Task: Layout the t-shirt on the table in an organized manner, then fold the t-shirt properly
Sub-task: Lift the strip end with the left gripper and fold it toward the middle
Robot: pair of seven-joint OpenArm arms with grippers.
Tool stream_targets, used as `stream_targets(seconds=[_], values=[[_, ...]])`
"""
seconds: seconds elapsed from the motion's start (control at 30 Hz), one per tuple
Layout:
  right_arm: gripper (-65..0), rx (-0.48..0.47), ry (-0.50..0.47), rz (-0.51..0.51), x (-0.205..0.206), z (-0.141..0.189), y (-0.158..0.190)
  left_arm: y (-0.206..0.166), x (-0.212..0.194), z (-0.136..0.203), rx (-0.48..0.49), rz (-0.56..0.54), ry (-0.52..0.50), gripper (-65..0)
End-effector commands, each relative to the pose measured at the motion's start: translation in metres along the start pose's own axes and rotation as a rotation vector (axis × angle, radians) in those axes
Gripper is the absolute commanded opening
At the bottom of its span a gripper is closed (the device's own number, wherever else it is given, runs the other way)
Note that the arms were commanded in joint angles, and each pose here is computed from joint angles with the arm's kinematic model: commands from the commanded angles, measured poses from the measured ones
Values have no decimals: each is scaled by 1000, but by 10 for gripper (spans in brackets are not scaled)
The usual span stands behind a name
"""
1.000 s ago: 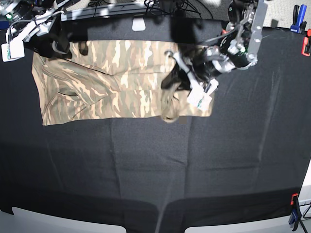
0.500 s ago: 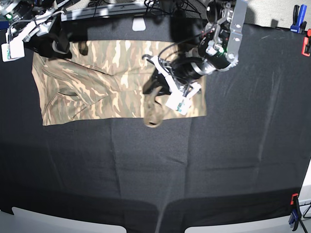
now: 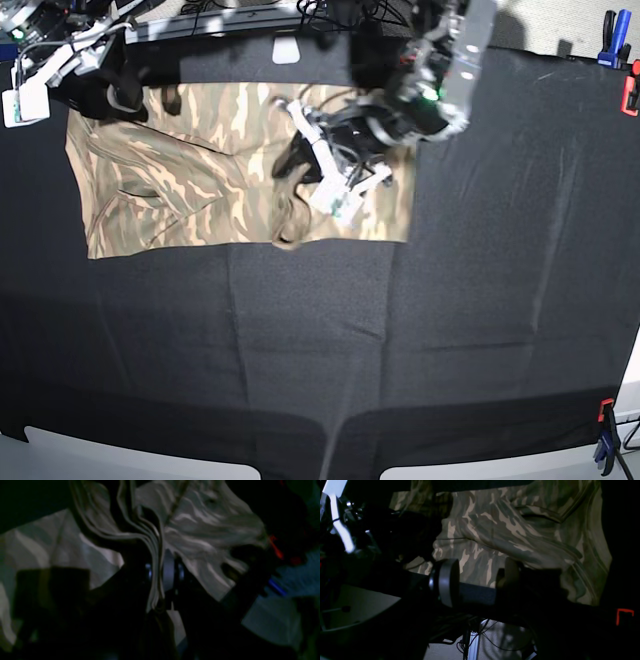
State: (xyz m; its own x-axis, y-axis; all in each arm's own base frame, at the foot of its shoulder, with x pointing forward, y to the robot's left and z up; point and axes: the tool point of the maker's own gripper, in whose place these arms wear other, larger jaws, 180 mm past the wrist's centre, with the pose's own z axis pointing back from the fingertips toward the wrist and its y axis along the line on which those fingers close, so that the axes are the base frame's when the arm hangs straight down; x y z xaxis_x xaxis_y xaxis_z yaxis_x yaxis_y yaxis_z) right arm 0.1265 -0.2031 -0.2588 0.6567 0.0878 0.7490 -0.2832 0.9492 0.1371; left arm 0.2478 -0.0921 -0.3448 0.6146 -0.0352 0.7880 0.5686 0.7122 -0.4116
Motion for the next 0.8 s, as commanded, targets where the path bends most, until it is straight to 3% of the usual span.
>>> stream_targets(seconds=[0.0, 0.33, 0.37, 0.47, 0.53, 0.77], values=[[-366, 14, -34, 19, 9, 3, 4, -3, 15, 1, -6, -9, -51, -650], [-366, 13, -34, 19, 9, 3, 4, -2, 14, 1, 1, -20, -47, -650], [-366, 13, -34, 19, 9, 3, 4, -2, 14, 1, 0, -19, -48, -628], [-366, 13, -34, 19, 9, 3, 4, -2, 14, 1, 0, -19, -48, -436], [-366, 13, -34, 19, 9, 3, 4, -2, 15, 1, -3, -16, -49, -357], [-366, 13, -34, 19, 9, 3, 4, -15, 22, 2, -78, 41, -80, -331]])
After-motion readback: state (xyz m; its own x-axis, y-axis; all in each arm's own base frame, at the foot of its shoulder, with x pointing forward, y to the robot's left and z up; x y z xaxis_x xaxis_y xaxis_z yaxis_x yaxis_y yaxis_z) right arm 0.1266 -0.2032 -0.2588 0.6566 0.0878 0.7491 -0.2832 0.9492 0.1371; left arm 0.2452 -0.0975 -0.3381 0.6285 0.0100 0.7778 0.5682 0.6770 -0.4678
